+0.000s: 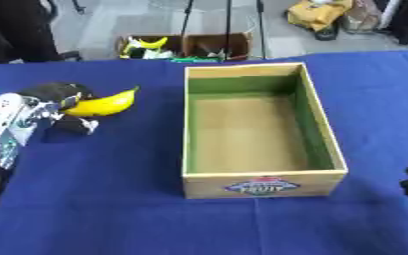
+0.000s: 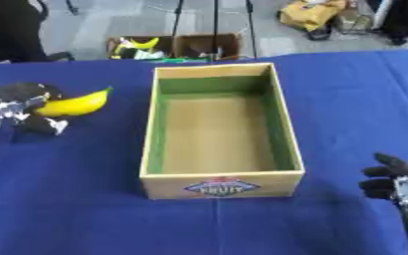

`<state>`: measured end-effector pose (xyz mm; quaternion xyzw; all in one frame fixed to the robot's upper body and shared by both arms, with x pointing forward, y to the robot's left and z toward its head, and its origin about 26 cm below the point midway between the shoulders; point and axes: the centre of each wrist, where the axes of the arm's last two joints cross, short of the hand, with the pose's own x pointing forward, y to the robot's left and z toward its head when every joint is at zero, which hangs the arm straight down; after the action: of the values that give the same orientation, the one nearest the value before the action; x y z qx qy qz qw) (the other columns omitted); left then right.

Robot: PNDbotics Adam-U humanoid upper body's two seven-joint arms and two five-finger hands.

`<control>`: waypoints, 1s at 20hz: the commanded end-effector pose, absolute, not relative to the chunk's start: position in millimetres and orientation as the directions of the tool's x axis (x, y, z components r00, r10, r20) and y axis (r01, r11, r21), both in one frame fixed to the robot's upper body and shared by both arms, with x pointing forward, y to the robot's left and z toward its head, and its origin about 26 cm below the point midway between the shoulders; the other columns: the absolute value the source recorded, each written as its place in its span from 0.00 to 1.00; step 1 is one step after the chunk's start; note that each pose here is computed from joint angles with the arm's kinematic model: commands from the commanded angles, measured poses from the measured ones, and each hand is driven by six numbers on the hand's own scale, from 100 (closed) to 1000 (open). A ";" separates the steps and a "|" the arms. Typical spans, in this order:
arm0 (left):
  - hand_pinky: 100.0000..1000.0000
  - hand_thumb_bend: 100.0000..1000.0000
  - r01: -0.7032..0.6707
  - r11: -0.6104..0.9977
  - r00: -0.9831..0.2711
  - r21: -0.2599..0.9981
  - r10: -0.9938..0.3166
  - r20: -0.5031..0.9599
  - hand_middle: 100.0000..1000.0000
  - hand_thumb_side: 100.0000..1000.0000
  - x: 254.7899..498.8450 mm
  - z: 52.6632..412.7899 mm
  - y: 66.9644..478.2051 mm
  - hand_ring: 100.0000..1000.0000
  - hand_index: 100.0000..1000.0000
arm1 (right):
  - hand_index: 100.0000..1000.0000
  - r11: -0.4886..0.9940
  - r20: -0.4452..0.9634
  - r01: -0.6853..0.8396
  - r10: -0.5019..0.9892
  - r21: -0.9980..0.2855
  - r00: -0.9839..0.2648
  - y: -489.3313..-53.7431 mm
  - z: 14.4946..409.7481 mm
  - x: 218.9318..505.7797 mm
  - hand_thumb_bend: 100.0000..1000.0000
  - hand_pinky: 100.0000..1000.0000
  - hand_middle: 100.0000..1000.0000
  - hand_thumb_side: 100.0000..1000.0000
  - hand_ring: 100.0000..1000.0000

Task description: Pick up objects on the table and place them in the box.

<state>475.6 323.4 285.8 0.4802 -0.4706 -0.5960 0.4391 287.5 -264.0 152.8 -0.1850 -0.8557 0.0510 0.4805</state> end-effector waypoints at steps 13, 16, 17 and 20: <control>0.59 0.09 0.010 -0.224 -0.150 0.974 -0.964 -0.220 0.73 0.52 472.4 303.4 328.0 0.79 0.82 | 0.79 0.921 0.789 0.272 0.382 -0.280 -0.481 -267.2 158.2 285.9 0.00 0.59 0.58 1.00 0.58; 0.56 0.06 -0.002 -0.230 -0.153 0.973 -0.962 -0.227 0.70 0.52 472.8 301.9 327.6 0.78 0.79 | 0.79 0.920 0.790 0.274 0.383 -0.280 -0.479 -267.4 158.0 286.0 0.00 0.59 0.58 1.00 0.58; 0.56 0.06 -0.005 -0.231 -0.154 0.973 -0.961 -0.229 0.69 0.52 473.0 301.5 327.5 0.77 0.78 | 0.79 0.920 0.790 0.274 0.383 -0.280 -0.479 -267.5 157.9 285.9 0.00 0.59 0.58 1.00 0.58; 0.53 0.00 -0.019 -0.233 -0.155 0.972 -0.960 -0.233 0.64 0.50 473.2 301.9 327.0 0.75 0.74 | 0.79 0.920 0.791 0.275 0.383 -0.279 -0.478 -267.8 157.6 285.9 0.00 0.59 0.58 1.00 0.58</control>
<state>475.7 323.1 289.2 0.4996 -0.4750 -0.5992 0.4069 287.1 -264.5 152.0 -0.1852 -0.8540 0.0525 0.4834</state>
